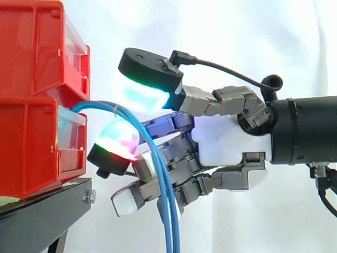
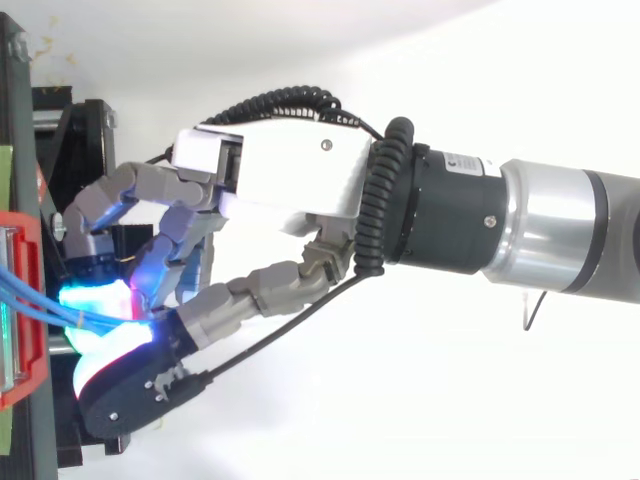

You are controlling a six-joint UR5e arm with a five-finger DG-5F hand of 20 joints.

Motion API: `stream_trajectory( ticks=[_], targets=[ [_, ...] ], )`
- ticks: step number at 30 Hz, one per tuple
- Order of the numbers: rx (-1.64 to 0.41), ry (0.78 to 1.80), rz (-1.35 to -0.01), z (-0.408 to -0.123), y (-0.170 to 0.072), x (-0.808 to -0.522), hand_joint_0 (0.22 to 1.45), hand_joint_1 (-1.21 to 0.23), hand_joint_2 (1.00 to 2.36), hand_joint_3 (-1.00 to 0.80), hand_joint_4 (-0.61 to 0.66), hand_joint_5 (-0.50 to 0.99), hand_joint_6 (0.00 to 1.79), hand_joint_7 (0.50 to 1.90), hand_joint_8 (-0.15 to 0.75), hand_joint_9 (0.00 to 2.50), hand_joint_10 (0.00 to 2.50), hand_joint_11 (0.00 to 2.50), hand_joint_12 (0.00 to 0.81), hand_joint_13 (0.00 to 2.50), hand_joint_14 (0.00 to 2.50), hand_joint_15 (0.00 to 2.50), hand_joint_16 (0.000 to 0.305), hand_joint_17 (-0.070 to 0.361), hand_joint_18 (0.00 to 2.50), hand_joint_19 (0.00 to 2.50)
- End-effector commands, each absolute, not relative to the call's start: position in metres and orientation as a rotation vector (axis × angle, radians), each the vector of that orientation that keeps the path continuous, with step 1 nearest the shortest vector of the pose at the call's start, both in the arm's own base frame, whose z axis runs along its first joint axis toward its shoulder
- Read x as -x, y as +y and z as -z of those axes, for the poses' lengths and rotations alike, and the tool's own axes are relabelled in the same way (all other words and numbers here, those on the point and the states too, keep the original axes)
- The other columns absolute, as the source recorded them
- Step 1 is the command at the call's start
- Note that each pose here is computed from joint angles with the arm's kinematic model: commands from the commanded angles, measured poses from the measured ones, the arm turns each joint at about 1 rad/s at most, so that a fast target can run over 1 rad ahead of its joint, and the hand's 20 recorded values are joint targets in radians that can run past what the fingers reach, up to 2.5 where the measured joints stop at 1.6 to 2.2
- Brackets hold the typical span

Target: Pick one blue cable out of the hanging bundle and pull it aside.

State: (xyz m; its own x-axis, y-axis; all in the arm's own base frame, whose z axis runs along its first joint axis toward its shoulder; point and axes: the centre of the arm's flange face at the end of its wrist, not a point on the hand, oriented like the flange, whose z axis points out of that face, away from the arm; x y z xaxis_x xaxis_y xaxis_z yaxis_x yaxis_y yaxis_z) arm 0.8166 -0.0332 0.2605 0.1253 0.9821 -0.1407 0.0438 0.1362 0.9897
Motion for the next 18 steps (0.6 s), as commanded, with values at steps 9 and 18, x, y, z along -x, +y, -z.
stream_trajectory(
  ticks=[9, 18],
  targets=[
    [-1.277, 1.324, -0.865, -0.247, -0.038, -0.798, 0.53, -0.58, 1.0, -0.44, 0.17, -0.12, 0.87, 1.14, 0.374, 1.17, 0.02, 0.8, 0.368, 0.97, 0.01, 0.46, 0.054, 0.121, 1.09, 0.61],
    [-1.295, 1.297, -0.905, -0.261, -0.039, -0.802, 0.56, -0.59, 1.02, -0.15, 0.2, -0.13, 0.89, 1.17, 0.394, 1.18, 0.02, 0.81, 0.389, 1.0, 0.02, 0.46, 0.058, 0.13, 1.14, 0.59]
  ],
)
